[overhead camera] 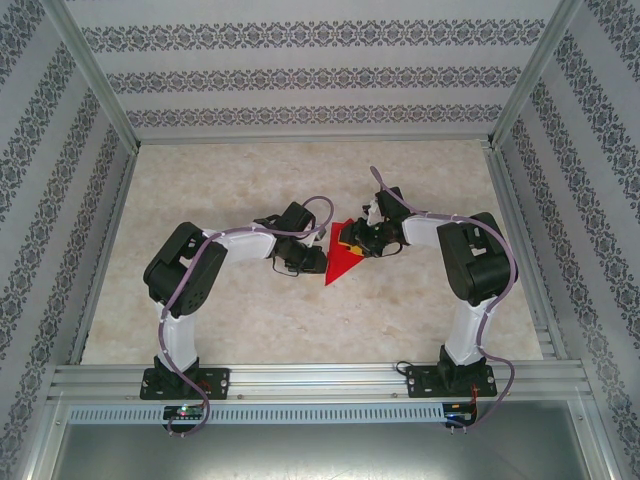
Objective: Fold a paper plane with a square sheet of paper (pick it up from the middle)
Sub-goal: Fourth fold the wing at the center of the table, then turn over the paper at the center of the table.
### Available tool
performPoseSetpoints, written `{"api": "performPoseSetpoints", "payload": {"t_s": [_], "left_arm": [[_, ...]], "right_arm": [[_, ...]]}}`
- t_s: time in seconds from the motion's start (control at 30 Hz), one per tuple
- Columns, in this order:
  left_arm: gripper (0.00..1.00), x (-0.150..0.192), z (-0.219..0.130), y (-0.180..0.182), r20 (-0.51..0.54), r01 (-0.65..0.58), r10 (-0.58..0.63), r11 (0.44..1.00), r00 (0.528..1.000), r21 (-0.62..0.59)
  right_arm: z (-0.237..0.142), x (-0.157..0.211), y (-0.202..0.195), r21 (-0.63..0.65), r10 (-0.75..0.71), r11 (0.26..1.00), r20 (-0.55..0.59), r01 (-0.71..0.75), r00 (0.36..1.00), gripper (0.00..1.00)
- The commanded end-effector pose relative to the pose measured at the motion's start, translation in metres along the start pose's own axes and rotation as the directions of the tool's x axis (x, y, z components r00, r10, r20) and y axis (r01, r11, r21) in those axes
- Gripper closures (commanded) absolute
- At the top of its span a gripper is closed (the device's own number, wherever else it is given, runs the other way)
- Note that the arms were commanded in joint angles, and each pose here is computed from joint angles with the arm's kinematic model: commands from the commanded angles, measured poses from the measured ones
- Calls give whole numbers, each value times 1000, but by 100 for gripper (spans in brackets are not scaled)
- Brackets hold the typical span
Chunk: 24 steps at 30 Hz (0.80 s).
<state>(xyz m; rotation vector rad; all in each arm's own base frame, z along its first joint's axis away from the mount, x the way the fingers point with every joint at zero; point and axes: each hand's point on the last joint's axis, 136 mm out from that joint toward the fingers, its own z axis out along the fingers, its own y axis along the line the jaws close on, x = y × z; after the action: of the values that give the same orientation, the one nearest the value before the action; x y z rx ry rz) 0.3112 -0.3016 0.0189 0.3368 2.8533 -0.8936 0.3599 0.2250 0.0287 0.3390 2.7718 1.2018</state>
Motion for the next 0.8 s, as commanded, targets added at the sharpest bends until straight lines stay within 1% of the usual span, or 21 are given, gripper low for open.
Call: {"api": "performPoseSetpoints", "payload": {"t_s": [0.0, 0.1, 0.23, 0.53, 0.67, 0.77], "left_arm": [[79, 6, 21, 18, -28, -18, 17, 999, 999, -44], [79, 6, 21, 18, -29, -20, 19, 999, 999, -43], [79, 5, 18, 15, -16, -19, 19, 999, 1000, -36], [77, -15, -14, -11, 70, -27, 26, 999, 997, 27], [74, -19, -28, -15, 94, -32, 30, 999, 995, 23], [71, -20, -37, -12, 103, -25, 25, 1000, 994, -2]], "right_arm": [[6, 2, -3, 36, 7, 999, -15, -6, 1000, 59], [8, 2, 2, 18, 5, 1000, -18, -5, 1000, 59], [10, 2, 12, -45, 17, 999, -24, -19, 1000, 60], [14, 3, 22, -109, 13, 994, -33, -17, 999, 62], [18, 5, 20, -113, 6, 994, -43, -11, 999, 65], [21, 4, 19, -115, -6, 993, -42, 1, 999, 68]]}}
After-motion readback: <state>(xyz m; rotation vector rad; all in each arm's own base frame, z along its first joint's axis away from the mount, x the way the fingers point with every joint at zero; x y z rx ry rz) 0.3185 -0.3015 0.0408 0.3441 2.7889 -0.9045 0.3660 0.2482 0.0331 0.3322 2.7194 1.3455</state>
